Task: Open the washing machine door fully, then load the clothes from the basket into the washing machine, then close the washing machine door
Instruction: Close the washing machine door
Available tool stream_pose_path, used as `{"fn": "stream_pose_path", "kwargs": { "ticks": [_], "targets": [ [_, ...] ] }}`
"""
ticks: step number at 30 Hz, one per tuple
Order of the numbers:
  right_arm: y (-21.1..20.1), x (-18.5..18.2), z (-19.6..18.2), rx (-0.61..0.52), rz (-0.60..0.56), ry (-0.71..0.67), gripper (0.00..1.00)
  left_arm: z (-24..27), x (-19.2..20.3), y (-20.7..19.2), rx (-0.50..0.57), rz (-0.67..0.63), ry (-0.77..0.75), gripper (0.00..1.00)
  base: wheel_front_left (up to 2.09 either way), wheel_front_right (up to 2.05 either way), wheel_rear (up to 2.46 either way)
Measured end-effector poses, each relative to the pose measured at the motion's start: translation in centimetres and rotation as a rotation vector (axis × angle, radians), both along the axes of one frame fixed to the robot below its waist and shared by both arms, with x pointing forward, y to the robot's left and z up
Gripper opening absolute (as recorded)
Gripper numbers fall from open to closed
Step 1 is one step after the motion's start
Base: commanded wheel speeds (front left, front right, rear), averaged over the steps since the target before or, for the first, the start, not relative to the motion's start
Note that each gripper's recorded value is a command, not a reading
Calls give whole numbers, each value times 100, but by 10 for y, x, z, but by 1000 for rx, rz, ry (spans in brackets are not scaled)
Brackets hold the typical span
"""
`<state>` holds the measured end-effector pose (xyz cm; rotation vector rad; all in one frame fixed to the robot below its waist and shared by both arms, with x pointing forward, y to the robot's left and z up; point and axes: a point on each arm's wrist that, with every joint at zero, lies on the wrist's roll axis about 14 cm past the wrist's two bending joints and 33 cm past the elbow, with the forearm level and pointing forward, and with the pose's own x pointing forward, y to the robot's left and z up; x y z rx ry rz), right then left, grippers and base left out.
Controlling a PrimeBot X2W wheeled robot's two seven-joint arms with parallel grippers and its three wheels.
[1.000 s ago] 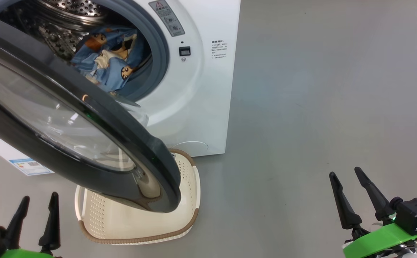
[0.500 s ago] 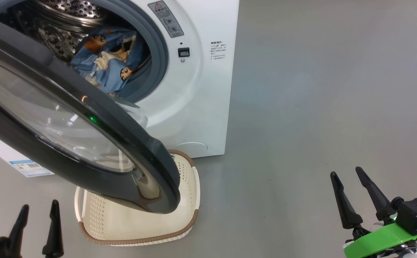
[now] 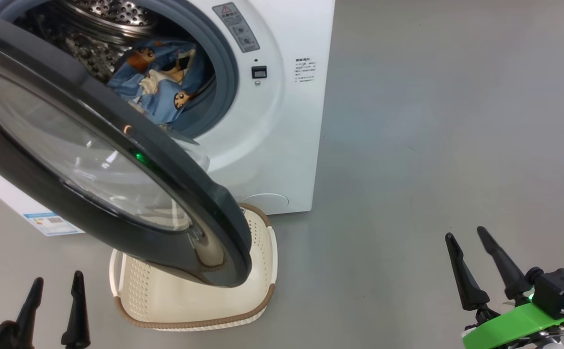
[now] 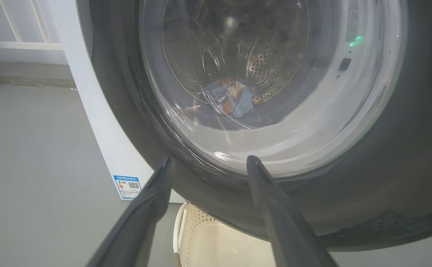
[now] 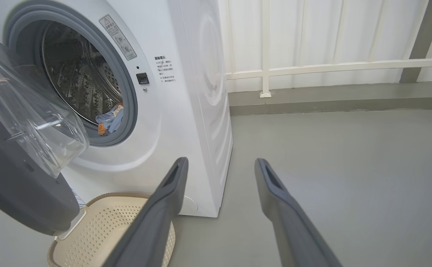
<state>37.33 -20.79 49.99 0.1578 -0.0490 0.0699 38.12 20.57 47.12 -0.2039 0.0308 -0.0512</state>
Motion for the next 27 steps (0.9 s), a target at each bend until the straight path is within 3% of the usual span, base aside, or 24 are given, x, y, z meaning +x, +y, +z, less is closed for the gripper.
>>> {"fn": "stream_pose_path", "kwargs": {
  "ticks": [2,3,9,18,27],
  "targets": [
    [6,2,1,2,18,-2,10,0,-1,1,-3,7,0,100,0,0,0],
    [10,3,2,3,29,-6,0,0,-2,2,-5,11,0,100,0,0,0],
    [32,15,20,15,90,-66,0,1,-7,5,-14,31,-4,100,0,0,0],
    [95,30,84,28,272,-263,0,8,-17,12,-20,61,-22,100,0,0,0],
    [166,8,136,30,493,-436,0,17,-26,21,-19,89,-51,100,0,0,0]
  ]
}}
